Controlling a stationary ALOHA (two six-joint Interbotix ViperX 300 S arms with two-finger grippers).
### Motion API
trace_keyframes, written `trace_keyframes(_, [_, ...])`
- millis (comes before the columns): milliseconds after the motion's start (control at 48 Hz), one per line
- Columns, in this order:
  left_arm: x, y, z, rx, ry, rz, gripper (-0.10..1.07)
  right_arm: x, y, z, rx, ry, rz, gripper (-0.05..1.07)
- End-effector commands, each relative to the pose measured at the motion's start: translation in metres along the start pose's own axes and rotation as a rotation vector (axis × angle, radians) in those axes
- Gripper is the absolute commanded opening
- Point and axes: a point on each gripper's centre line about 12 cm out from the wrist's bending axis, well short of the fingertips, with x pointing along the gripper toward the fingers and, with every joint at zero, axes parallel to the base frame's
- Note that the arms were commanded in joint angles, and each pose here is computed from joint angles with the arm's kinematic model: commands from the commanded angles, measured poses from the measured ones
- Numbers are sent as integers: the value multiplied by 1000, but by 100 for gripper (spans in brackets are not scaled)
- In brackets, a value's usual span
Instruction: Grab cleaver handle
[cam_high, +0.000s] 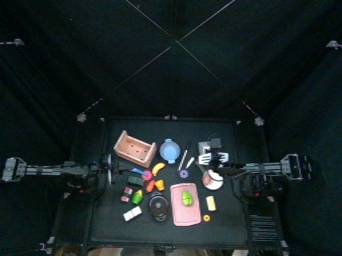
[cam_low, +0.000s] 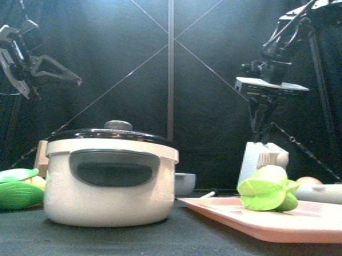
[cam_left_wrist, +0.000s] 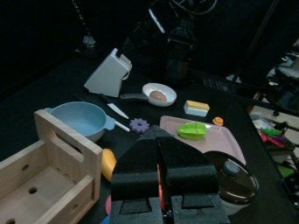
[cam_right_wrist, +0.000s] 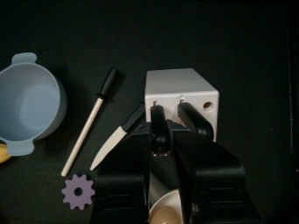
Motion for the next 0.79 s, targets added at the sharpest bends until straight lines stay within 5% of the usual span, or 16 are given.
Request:
trace_keyframes(0, [2,-1,6,-1,-18,-1,-2,-8,2,9,23,-13,28,50])
trace_keyframes(771, [2,0,5,-11,-15,3,-2,-7,-1,6,22,-6,26,50])
